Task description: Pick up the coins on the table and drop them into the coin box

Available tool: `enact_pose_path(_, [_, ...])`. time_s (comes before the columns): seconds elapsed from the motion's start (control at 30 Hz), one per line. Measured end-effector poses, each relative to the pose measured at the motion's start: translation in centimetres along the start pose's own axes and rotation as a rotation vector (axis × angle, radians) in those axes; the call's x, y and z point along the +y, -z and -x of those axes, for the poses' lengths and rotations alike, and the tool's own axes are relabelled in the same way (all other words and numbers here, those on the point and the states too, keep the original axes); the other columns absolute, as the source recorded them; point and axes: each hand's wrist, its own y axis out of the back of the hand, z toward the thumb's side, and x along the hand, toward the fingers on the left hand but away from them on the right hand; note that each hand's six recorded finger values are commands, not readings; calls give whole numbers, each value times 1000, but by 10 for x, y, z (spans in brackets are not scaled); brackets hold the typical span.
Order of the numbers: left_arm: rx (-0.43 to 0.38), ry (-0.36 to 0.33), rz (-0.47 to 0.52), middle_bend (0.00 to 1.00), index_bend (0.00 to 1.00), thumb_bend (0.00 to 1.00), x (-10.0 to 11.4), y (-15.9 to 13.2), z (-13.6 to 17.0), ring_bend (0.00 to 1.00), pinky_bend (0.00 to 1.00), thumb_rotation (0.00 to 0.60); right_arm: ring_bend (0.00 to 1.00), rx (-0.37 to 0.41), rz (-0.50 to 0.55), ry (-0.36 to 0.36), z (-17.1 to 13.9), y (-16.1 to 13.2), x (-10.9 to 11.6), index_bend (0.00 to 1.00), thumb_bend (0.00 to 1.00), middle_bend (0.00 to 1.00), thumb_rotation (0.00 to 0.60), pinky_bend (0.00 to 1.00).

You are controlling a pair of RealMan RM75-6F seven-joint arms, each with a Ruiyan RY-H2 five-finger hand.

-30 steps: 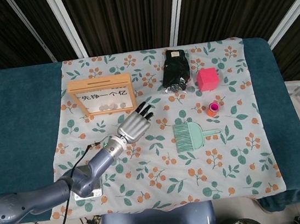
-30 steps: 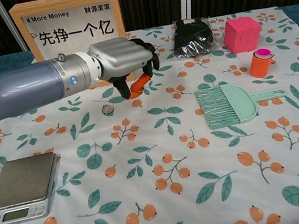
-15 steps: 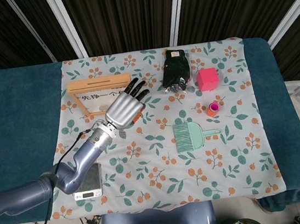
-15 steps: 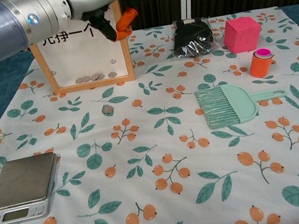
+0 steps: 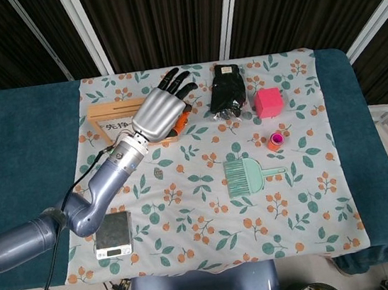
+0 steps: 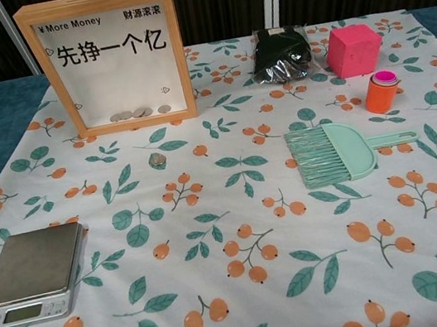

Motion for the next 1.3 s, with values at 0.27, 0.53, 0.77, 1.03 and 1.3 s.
enact_pose_path(0.27, [125, 43, 33, 174, 740, 375, 11, 37, -12, 0, 0, 600, 25, -2, 3, -2, 0, 0, 0, 172, 395, 64, 600, 0])
enact_pose_path(0.53, [205, 83, 13, 169, 729, 368, 9, 70, -9, 0, 0, 600, 25, -4, 6, 0, -1, 0, 0, 172, 394, 64, 600, 0])
enact_pose_path(0.77, [265, 118, 21, 158, 719, 339, 0, 93, -5, 0, 0, 600, 25, -5, 8, 2, -1, 0, 1, 172, 394, 64, 600, 0])
enact_pose_path(1.03, [305, 170, 11, 145, 710, 297, -13, 110, 7, 0, 0, 600, 25, -6, 11, 2, -1, 0, 1, 186, 395, 64, 600, 0])
enact_pose_path(1.3, [343, 179, -1, 141, 707, 271, -17, 126, 16, 0, 0, 600, 25, -7, 12, 5, -1, 0, 2, 185, 394, 64, 600, 0])
